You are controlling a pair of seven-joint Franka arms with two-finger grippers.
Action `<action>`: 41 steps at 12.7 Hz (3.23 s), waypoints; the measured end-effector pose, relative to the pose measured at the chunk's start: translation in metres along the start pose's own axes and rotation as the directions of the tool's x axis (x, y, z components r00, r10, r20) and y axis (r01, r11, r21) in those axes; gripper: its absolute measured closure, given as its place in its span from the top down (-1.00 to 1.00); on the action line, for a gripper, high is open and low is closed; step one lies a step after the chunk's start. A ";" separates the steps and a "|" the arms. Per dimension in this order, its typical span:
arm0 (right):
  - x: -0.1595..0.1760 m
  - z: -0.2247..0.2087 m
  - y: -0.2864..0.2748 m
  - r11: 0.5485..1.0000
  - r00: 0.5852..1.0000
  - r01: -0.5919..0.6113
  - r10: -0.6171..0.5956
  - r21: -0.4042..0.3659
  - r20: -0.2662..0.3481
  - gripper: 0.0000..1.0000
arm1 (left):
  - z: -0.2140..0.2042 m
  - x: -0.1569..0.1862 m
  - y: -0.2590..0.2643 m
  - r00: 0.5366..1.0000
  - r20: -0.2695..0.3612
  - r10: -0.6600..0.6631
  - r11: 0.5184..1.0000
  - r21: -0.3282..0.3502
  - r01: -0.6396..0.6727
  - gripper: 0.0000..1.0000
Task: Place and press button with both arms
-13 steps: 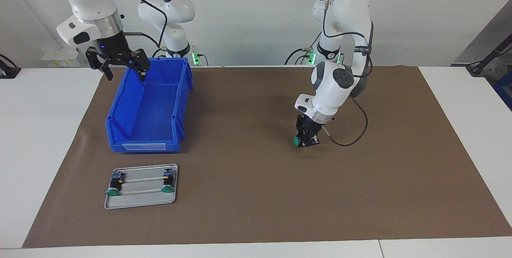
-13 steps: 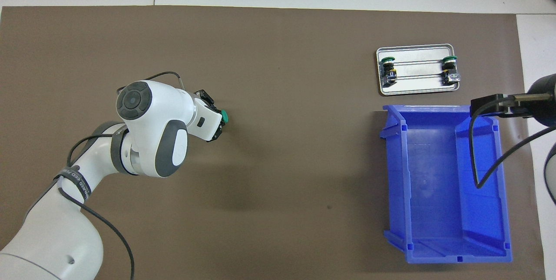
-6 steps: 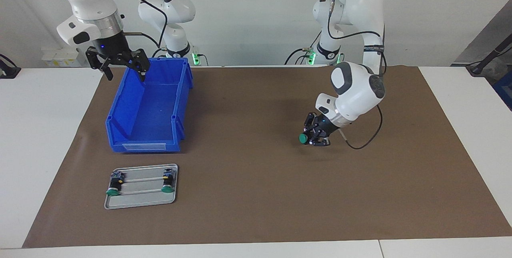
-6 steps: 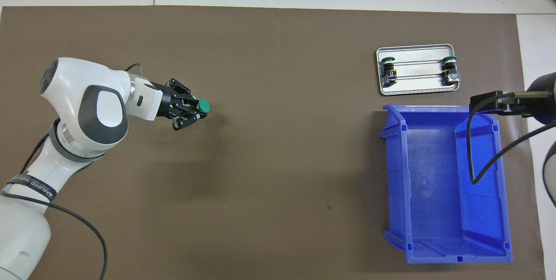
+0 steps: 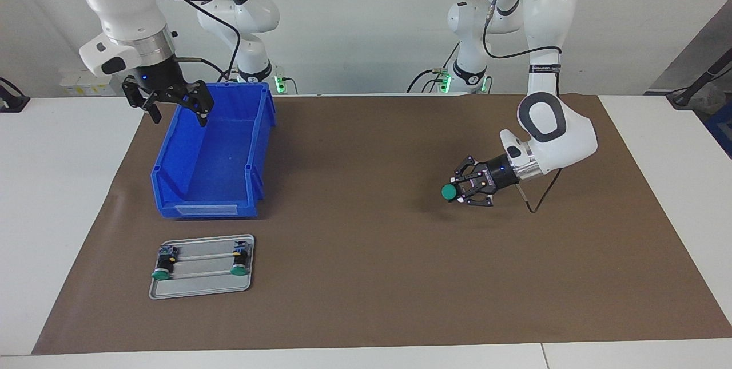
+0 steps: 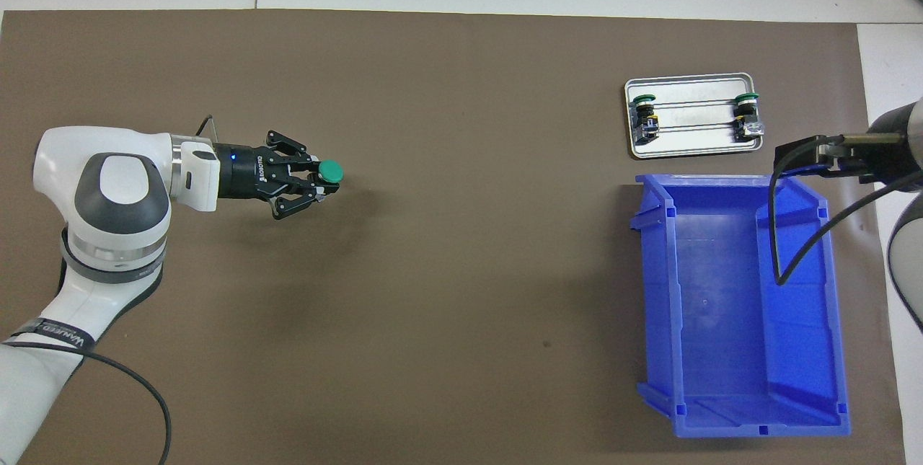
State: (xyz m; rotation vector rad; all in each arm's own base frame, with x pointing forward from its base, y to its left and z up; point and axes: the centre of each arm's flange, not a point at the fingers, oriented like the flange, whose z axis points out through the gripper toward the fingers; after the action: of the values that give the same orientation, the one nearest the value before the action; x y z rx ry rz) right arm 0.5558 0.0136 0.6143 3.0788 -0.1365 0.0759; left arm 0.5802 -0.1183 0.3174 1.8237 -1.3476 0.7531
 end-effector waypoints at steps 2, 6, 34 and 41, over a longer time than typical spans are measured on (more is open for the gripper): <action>0.002 0.004 0.002 1.000 1.000 0.008 -0.009 0.002 0.011 1.00 | 0.009 -0.011 0.008 0.998 -0.052 0.018 1.000 0.003 -0.018 -0.34; 0.001 0.006 0.017 0.998 0.999 0.028 -0.030 0.055 0.044 1.00 | 0.021 -0.023 0.019 0.986 -0.162 0.027 0.999 0.027 -0.023 -0.34; -0.004 0.014 0.031 0.998 0.994 0.044 -0.048 0.037 0.098 1.00 | 0.113 -0.091 0.047 0.813 -0.569 0.121 0.987 -0.014 -0.157 -0.34; -0.006 0.019 0.039 0.999 0.994 0.030 -0.033 0.036 0.106 1.00 | 0.115 -0.099 0.047 0.813 -0.564 0.146 0.985 0.003 -0.174 -0.34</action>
State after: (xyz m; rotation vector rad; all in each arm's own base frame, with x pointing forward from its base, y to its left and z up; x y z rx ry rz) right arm 0.5469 -0.0257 0.5975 3.1182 -0.0924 -0.0887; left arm 0.5110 -0.1695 0.1844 1.2990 -1.1093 1.2253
